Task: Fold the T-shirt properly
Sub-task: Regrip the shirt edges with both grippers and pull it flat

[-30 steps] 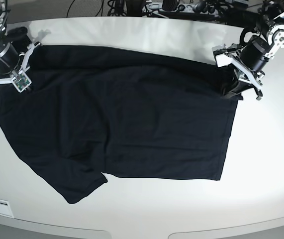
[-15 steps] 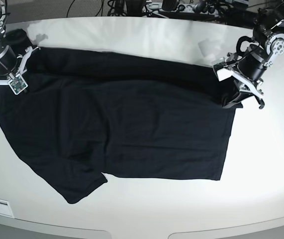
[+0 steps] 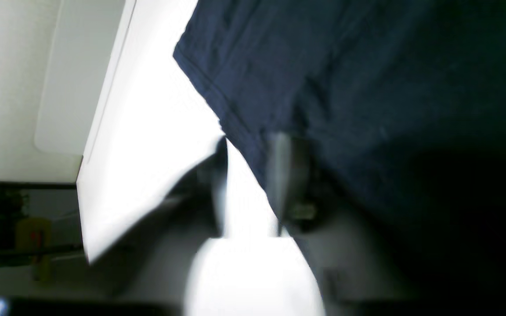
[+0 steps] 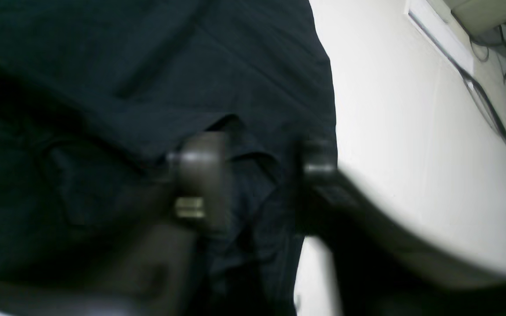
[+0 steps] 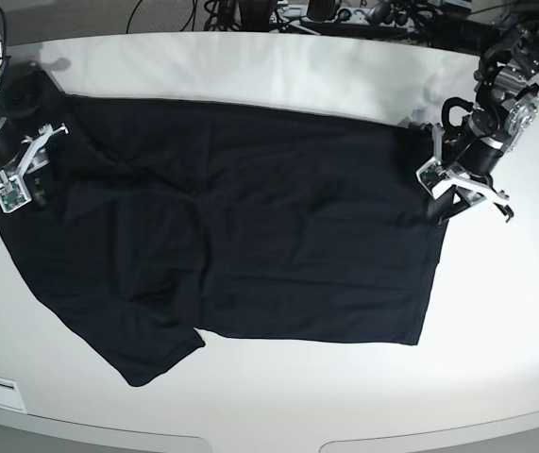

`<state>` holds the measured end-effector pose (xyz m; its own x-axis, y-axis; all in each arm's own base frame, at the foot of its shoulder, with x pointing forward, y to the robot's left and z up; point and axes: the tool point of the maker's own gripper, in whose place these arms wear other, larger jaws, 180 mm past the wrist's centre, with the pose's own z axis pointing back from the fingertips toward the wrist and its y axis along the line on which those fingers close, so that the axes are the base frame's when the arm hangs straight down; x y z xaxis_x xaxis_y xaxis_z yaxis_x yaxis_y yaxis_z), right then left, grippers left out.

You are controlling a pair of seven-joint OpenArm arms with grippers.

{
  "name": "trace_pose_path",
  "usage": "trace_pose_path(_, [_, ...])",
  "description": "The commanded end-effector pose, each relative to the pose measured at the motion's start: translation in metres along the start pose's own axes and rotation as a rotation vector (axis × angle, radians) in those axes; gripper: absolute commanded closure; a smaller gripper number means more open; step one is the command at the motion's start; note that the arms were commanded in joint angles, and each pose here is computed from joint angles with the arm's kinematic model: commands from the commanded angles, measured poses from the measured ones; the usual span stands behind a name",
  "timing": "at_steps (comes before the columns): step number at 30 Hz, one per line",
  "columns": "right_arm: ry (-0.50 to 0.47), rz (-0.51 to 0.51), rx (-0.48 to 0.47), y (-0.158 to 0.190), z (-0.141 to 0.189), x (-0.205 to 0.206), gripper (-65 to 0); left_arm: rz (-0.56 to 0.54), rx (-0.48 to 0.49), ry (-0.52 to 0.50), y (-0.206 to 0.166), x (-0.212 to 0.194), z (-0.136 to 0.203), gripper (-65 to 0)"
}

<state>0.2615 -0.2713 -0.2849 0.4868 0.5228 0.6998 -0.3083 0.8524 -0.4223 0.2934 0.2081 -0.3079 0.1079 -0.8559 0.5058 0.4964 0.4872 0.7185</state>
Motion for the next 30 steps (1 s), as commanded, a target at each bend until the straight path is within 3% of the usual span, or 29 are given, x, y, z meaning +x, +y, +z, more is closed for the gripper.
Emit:
trace_pose_path(1, [-0.011, -0.007, -0.021, -0.008, 0.003, 0.007, 0.0, -0.007, 0.070, -0.029, 0.020, 0.007, 0.002, 0.0])
trace_pose_path(3, [0.038, -0.065, 0.001, -0.004, 0.003, -0.002, 0.0, 0.003, 0.102, -0.031, 0.026, 0.008, 0.002, 0.0])
trace_pose_path(6, [0.048, -0.065, 0.110, 0.016, 0.004, -0.004, 0.0, 0.031, 0.068, -0.046, 0.019, 0.012, 0.000, 0.0])
trace_pose_path(12, [0.114, -0.098, 0.178, 0.035, -0.008, -0.024, 0.0, 0.179, -0.169, -0.049, -0.017, 0.018, -0.023, 0.0])
trace_pose_path(17, [0.289, -0.098, 0.298, 0.068, -0.028, -0.076, 0.0, 0.219, -0.384, 0.134, -0.069, -0.016, -0.032, 0.0])
trace_pose_path(21, [0.376, -0.089, 0.328, 0.077, -0.026, -0.096, 0.0, 0.191, -0.486, 0.225, -0.096, -0.031, -0.018, 0.0])
trace_pose_path(26, [0.486, -0.069, 0.343, 0.086, 0.000, -0.118, 0.0, 0.141, -0.597, 0.247, -0.129, -0.035, 0.021, 0.0])
trace_pose_path(30, [0.498, -0.056, 0.354, 0.092, 0.025, -0.122, 0.0, 0.096, -0.650, 0.249, -0.140, -0.037, 0.046, 0.0])
